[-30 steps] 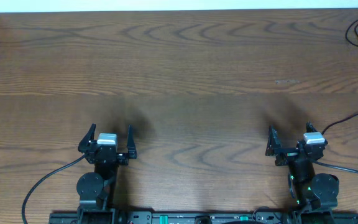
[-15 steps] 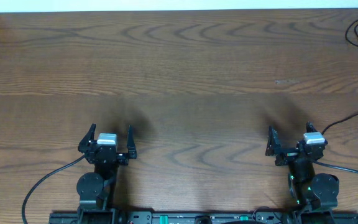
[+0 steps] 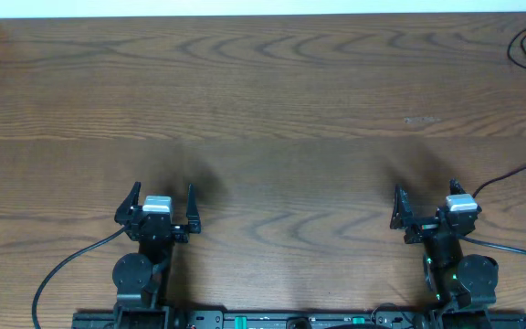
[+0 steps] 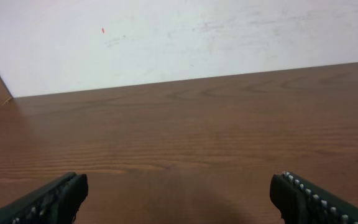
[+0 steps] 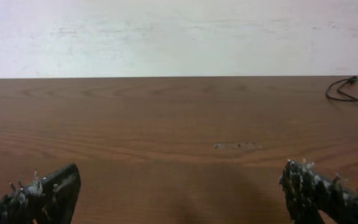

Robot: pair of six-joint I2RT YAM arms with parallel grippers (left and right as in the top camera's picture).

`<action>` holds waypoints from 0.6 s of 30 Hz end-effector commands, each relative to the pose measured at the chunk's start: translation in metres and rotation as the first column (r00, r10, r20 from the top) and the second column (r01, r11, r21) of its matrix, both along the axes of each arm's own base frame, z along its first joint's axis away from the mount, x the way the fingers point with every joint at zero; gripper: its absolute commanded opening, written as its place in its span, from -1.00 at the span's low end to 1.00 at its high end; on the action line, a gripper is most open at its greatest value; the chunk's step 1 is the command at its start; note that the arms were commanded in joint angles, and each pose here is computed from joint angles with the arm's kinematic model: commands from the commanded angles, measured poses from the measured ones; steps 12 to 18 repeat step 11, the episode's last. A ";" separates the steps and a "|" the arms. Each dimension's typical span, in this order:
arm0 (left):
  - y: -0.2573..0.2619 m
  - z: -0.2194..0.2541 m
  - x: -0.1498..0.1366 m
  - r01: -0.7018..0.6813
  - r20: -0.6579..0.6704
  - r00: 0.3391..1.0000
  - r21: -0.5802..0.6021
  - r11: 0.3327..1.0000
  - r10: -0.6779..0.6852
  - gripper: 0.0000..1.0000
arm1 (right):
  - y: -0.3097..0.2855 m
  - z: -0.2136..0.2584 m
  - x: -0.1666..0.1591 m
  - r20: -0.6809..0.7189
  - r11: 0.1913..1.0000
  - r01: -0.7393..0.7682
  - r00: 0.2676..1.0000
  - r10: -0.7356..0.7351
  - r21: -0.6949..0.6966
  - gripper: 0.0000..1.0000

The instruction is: Untangle cables

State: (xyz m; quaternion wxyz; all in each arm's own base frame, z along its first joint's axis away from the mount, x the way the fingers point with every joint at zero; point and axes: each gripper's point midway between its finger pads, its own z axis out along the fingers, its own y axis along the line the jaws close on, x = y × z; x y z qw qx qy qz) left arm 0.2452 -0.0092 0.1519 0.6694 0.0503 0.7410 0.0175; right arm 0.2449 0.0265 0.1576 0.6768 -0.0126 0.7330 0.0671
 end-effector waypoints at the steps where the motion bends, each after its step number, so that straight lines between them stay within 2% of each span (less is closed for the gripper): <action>1: -0.001 -0.015 -0.001 0.008 -0.048 0.999 0.018 1.000 -0.007 0.96 | 0.002 -0.001 0.000 -0.002 1.000 -0.009 1.000 0.009 0.013 0.99; 18: -0.001 -0.015 -0.001 0.009 -0.048 0.999 0.018 1.000 -0.008 0.97 | 0.002 -0.001 0.000 -0.002 1.000 -0.009 1.000 0.009 0.013 0.99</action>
